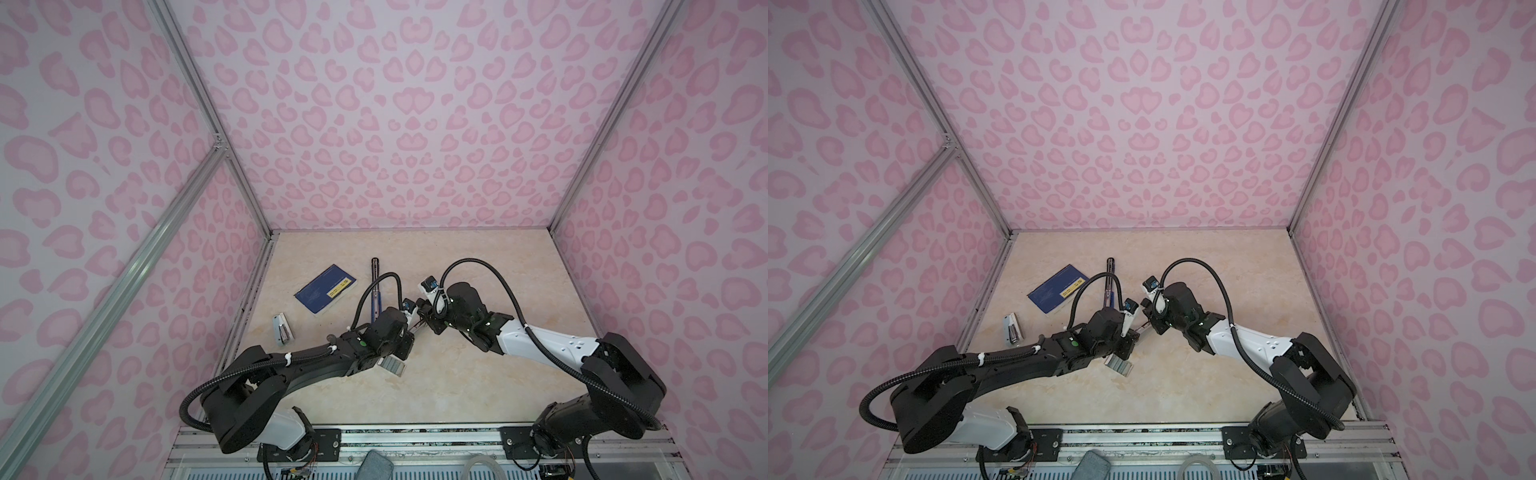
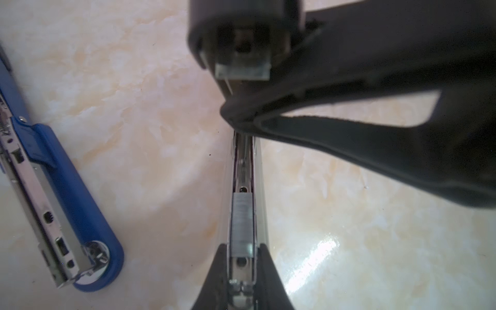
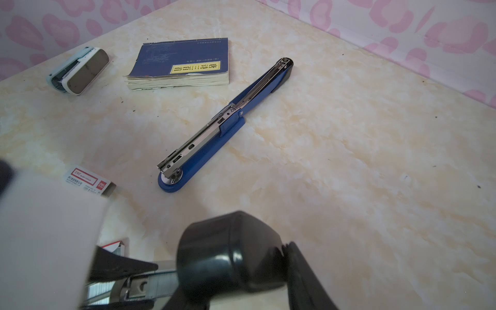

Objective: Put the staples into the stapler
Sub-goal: 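Swing the top arm down with the right gripper while the left holds the base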

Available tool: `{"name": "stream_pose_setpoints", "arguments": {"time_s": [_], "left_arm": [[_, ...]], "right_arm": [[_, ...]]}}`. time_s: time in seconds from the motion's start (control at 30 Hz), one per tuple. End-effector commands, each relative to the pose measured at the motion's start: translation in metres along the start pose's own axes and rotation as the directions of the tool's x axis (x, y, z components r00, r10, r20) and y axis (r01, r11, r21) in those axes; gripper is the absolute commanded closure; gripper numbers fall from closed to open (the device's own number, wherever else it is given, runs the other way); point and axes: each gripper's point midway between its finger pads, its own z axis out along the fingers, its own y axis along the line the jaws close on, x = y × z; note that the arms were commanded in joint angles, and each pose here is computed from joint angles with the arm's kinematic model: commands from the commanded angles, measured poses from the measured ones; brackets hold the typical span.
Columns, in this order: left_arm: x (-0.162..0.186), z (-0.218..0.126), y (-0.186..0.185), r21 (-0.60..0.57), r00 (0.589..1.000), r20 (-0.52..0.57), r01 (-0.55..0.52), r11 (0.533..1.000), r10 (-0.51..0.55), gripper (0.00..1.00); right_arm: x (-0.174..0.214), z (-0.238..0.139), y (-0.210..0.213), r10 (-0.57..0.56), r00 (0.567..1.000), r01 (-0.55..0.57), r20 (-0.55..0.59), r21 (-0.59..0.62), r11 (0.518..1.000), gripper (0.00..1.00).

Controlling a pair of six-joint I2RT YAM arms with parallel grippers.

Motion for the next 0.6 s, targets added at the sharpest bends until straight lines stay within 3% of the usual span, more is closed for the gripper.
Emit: {"name": "stream_pose_setpoints", "arguments": {"time_s": [0.0,0.57], "left_arm": [[-0.034,-0.005,-0.008,0.035,0.993,0.121,0.012,0.999,-0.016,0.96],[-0.044,-0.009,-0.006,0.033,0.989,0.144,0.019,0.999,-0.024,0.96]], "right_arm": [[0.016,-0.001,0.027,0.049,0.997,-0.056,-0.054,-0.126,0.991,0.58],[0.019,-0.004,0.05,0.033,0.998,-0.042,-0.051,-0.199,0.979,0.53]]}}
